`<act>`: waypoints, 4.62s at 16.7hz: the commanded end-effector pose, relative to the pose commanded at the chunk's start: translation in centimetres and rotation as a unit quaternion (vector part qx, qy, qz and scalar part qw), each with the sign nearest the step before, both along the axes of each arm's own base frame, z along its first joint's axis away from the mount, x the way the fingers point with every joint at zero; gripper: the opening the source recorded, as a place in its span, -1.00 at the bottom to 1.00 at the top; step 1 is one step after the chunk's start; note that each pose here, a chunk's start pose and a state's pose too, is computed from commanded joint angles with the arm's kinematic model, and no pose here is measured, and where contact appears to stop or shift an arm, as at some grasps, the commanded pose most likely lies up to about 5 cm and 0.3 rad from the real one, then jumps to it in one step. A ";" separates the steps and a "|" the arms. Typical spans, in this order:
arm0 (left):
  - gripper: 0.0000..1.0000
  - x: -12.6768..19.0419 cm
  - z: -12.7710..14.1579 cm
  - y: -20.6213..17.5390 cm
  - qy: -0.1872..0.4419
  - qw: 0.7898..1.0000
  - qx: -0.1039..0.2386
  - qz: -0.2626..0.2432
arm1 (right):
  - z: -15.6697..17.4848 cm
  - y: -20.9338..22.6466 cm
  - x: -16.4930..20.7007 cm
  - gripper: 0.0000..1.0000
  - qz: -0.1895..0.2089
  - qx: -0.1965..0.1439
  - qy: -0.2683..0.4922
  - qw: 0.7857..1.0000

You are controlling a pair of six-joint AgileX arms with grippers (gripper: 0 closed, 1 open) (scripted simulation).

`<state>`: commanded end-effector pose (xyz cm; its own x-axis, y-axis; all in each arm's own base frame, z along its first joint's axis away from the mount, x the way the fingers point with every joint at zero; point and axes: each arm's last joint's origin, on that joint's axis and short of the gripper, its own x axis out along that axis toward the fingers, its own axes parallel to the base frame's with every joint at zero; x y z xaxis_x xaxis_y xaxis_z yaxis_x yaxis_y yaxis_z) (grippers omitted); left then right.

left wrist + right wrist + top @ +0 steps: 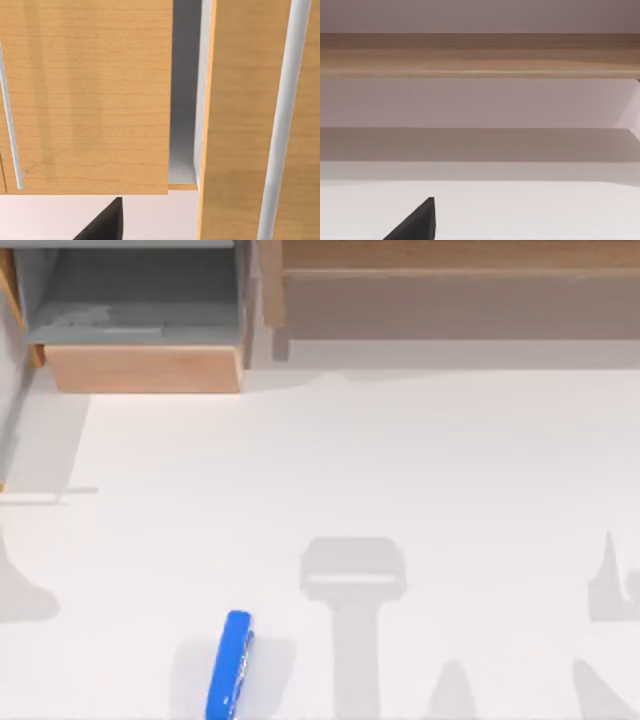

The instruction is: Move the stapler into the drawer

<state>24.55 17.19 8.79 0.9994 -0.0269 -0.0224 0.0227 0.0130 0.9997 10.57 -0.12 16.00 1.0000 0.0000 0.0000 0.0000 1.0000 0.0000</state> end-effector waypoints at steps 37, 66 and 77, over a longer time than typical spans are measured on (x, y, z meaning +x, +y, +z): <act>1.00 4.6 5.4 -12.2 0.220 0.818 -0.524 -0.088 | 0.0 0.0 0.0 1.00 0.000 0.000 0.000 1.000; 1.00 -8.1 8.5 -35.6 0.496 0.591 -0.493 0.402 | 0.0 0.0 0.0 1.00 0.000 0.000 0.000 1.000; 1.00 -7.5 6.2 -36.0 0.494 0.593 -0.491 0.404 | 0.0 0.0 0.0 1.00 0.000 0.000 0.000 1.000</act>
<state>17.03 -18.78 14.95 0.2070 -0.0345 -0.9777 0.1809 0.9835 0.0036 10.57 -0.12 16.00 1.0000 0.0000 0.0000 0.0000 1.0000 0.0000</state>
